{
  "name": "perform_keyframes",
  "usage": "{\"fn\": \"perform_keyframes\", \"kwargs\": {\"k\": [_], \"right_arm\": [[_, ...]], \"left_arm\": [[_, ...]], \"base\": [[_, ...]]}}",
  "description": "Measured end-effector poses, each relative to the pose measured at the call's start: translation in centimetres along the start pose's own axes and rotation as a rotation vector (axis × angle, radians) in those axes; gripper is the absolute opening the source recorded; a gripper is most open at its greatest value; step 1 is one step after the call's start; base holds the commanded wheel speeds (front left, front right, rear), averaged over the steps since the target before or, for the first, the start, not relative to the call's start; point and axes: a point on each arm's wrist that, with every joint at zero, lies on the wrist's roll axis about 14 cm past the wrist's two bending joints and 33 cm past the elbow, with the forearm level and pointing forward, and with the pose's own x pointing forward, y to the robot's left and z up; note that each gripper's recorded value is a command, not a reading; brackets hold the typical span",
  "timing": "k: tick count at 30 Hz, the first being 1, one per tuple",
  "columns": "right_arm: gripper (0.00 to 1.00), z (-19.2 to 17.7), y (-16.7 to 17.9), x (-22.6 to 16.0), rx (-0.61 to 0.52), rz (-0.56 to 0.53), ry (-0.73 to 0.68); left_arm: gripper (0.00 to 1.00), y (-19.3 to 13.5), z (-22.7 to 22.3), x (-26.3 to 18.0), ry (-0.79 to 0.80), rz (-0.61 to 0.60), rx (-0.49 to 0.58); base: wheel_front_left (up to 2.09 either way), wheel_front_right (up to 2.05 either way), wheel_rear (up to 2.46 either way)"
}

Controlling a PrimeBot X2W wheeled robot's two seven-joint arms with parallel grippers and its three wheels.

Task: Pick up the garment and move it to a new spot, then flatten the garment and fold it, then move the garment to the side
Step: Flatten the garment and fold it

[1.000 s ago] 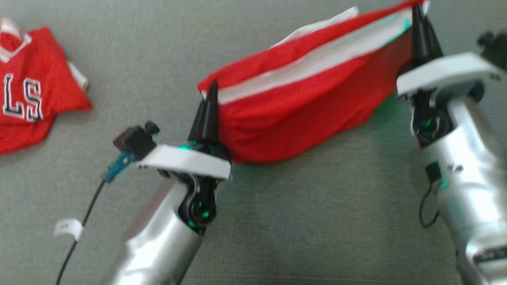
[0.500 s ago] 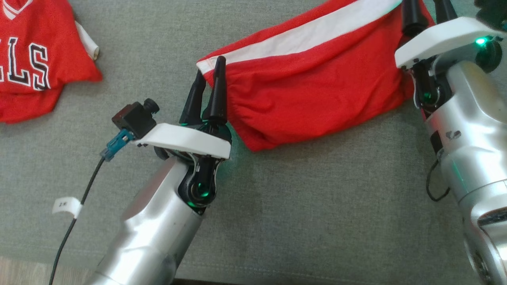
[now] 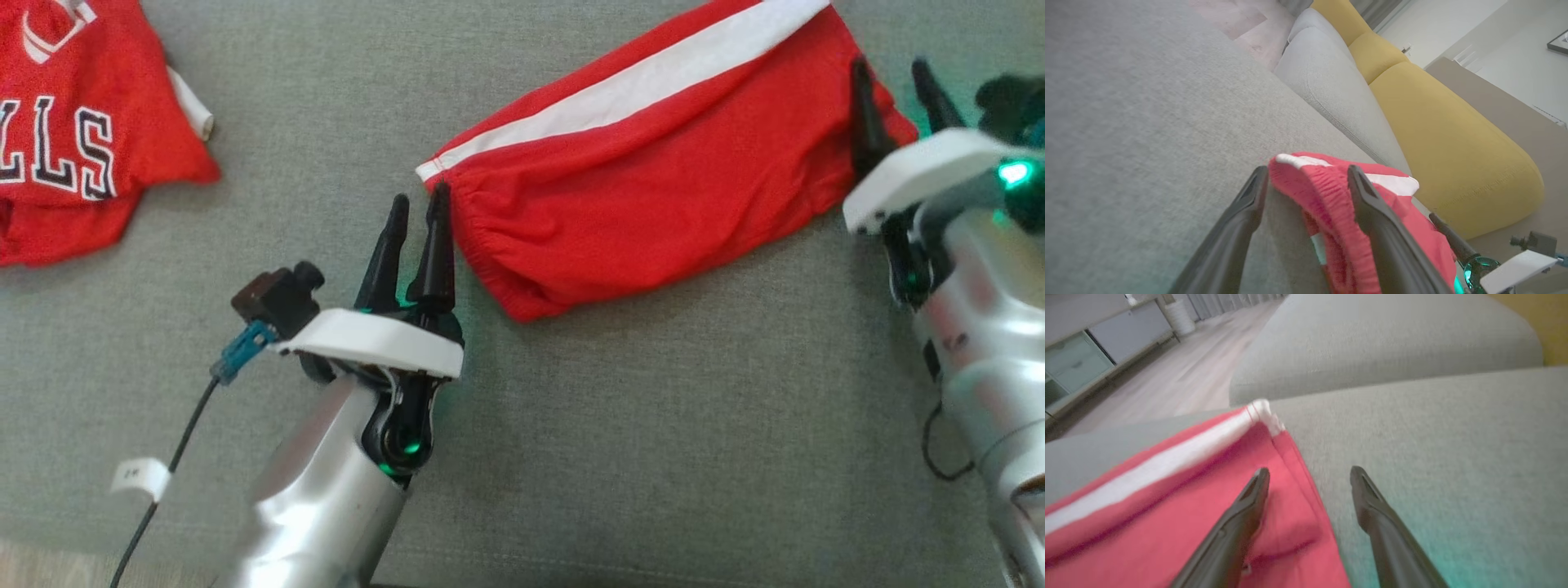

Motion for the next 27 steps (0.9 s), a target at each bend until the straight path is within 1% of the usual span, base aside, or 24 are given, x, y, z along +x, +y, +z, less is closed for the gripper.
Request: {"fn": "perform_keyframes", "kwargs": {"k": [3,10,11,12,14,16,17,19,22,27], "right_arm": [[1.00,-2.1,-0.6,-0.7,-0.018,-0.023,0.064],[1.00,-3.2,0.4,-0.8,-0.047,0.000,0.121],[0.34,-3.2,0.5,-0.9,-0.043,0.001,0.131],[0.00,-3.2,0.5,-1.0,-0.036,-0.001,0.136],[0.00,-3.2,0.5,-1.2,-0.023,-0.005,0.140],[0.00,-3.3,0.7,-1.7,0.004,-0.010,0.134],[0.00,-3.4,0.8,-2.5,0.029,-0.016,0.118],[0.00,-3.7,0.7,-3.5,0.046,-0.022,0.107],[0.00,-4.1,0.4,-5.5,0.105,-0.046,0.090],[0.00,-5.0,-0.8,-9.8,0.189,-0.097,0.059]], "left_arm": [[1.00,0.5,0.1,-0.7,-0.009,0.020,-0.008],[1.00,2.0,1.1,-2.1,-0.052,0.069,-0.008],[1.00,2.3,1.2,-2.4,-0.057,0.078,-0.002],[1.00,2.5,1.2,-2.6,-0.060,0.085,0.004],[1.00,2.9,1.4,-3.1,-0.063,0.093,0.053],[1.00,3.4,1.6,-3.7,-0.072,0.111,0.062],[1.00,3.8,1.8,-4.3,-0.080,0.125,0.086],[1.00,4.0,1.9,-4.9,-0.086,0.134,0.096],[1.00,3.7,1.8,-5.7,-0.084,0.129,0.145],[1.00,3.6,1.3,-7.3,-0.076,0.130,0.196]], "base": [[0.00,0.00,0.00],[0.00,0.00,0.00],[0.00,0.00,0.00],[0.00,0.00,0.00],[0.00,0.00,0.00],[0.00,0.00,0.00],[0.00,0.00,0.00],[0.00,0.00,0.00],[0.00,0.00,0.00],[0.00,0.00,0.00]]}}
